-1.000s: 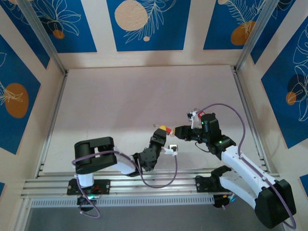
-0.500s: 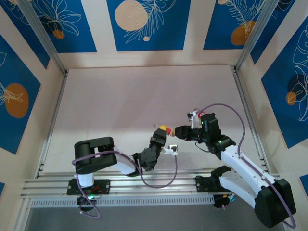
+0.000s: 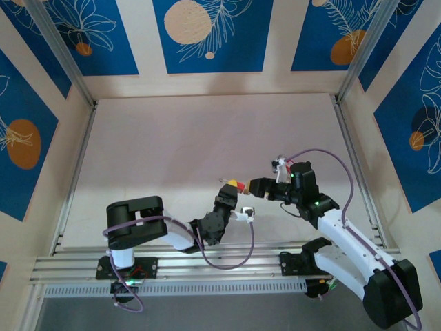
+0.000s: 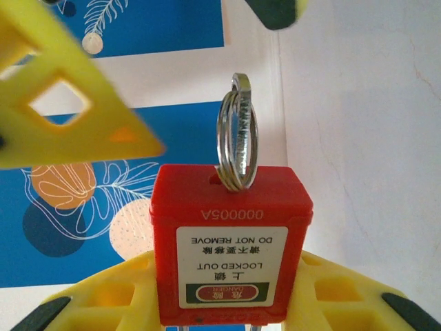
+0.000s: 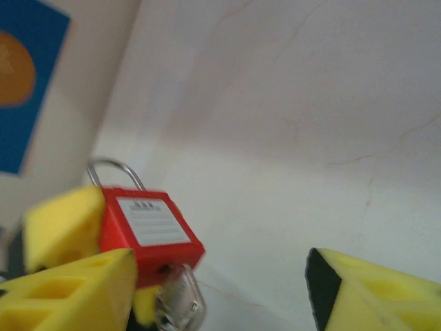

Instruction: Unlock with the key

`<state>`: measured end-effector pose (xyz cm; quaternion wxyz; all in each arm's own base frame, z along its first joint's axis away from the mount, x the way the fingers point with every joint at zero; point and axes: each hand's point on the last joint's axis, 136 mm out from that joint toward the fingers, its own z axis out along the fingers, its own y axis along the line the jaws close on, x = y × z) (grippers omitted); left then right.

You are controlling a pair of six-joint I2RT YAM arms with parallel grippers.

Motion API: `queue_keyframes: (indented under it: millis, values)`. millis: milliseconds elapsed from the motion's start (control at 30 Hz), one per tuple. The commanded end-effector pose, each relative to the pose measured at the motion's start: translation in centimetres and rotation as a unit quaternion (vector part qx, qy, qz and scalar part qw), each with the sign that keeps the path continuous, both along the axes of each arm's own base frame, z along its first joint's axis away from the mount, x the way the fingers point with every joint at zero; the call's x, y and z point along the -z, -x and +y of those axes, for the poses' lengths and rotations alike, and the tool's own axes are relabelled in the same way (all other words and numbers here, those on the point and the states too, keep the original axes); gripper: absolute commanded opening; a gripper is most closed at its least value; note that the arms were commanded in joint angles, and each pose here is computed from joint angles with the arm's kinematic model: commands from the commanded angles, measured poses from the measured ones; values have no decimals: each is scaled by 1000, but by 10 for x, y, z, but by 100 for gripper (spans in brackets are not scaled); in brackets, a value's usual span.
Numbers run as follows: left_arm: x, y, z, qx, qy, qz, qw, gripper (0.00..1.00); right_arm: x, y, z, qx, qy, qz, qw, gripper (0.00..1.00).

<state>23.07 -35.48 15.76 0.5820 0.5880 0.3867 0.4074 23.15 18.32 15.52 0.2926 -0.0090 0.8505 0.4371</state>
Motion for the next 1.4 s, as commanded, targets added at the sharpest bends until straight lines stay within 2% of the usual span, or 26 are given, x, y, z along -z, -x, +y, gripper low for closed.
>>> queue_keyframes:
  millis: [0,100,267,433,900,1100,1267,1367]
  values:
    - [-17,-2,0,-17,69,2,998,18,-20,3,5,-2,-110,41,993,85]
    - [-17,-5,0,-23,84,6,996,18,-20,2,5,1,-171,73,983,88]
    - [-29,-12,-7,-28,113,4,993,18,-15,1,10,-2,-219,120,968,89]
    - [-31,-15,-20,-23,116,1,993,18,-20,-4,17,-11,-258,149,954,88]
    - [-32,-18,-22,-23,120,1,993,18,-19,1,22,-8,-281,176,943,81]
    - [-35,-18,-27,-20,123,-1,992,18,-31,5,32,-28,-286,161,944,66]
    - [-36,-19,-27,-21,123,-2,992,18,-33,5,35,-31,-285,157,945,47]
    - [-35,-18,-26,-20,122,-1,992,18,-33,4,35,-32,-286,157,945,41]
